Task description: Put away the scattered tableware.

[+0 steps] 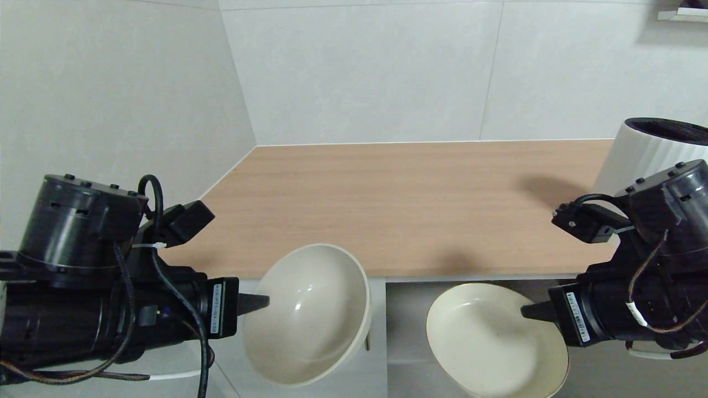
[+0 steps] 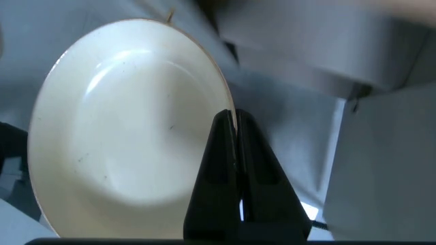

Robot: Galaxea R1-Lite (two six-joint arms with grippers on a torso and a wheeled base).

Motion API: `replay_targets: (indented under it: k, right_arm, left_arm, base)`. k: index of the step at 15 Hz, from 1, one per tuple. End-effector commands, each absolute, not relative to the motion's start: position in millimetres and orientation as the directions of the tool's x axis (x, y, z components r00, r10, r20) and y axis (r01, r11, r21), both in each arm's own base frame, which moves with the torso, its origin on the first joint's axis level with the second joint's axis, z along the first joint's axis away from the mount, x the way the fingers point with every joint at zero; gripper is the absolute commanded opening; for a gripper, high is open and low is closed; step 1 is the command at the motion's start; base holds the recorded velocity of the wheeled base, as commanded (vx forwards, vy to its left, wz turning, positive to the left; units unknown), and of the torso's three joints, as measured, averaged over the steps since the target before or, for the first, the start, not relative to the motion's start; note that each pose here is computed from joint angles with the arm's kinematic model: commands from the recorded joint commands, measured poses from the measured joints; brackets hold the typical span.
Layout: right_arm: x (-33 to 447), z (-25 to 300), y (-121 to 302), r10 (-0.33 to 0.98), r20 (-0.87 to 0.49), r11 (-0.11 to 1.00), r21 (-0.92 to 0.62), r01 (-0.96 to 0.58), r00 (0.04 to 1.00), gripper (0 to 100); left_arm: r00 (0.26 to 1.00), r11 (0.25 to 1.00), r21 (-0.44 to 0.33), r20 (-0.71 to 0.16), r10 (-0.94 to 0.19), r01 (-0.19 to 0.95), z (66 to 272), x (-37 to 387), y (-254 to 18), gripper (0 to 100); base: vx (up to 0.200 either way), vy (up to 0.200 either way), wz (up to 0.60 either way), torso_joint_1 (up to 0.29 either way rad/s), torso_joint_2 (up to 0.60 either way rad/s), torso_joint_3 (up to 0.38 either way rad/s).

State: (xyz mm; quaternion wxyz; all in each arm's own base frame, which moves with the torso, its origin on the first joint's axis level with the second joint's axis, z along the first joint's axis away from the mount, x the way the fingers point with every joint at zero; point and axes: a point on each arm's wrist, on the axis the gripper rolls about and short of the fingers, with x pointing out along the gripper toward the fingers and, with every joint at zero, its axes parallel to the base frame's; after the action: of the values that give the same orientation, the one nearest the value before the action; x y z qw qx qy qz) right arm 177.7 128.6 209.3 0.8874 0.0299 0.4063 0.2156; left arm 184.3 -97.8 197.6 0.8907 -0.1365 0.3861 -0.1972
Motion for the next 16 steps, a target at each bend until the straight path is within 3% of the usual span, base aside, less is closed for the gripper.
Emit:
replay_targets:
  k: [1,12,16]
  right_arm:
    - [179,207,129,0.401,-0.715,0.908,0.226,-0.354,0.573,0]
    - [199,190,132,0.361,-0.713,0.928,0.211,-0.307,0.601,0]
    - [200,189,132,0.355,-0.716,0.930,0.207,-0.302,0.601,0]
  left_arm:
    - [0.614,0.888,-0.392,-0.647,-0.452,0.240,194,187,-99,0]
    - [0.616,0.889,-0.391,-0.646,-0.450,0.239,194,187,-100,0]
    - [0.613,0.890,-0.390,-0.651,-0.448,0.237,193,188,-100,0]
  base:
    - [0.000,0.000,0.00,0.000,0.00,0.000]
    - [0.000,0.000,0.00,0.000,0.00,0.000]
    - [0.000,0.000,0.00,-0.137,0.35,0.207]
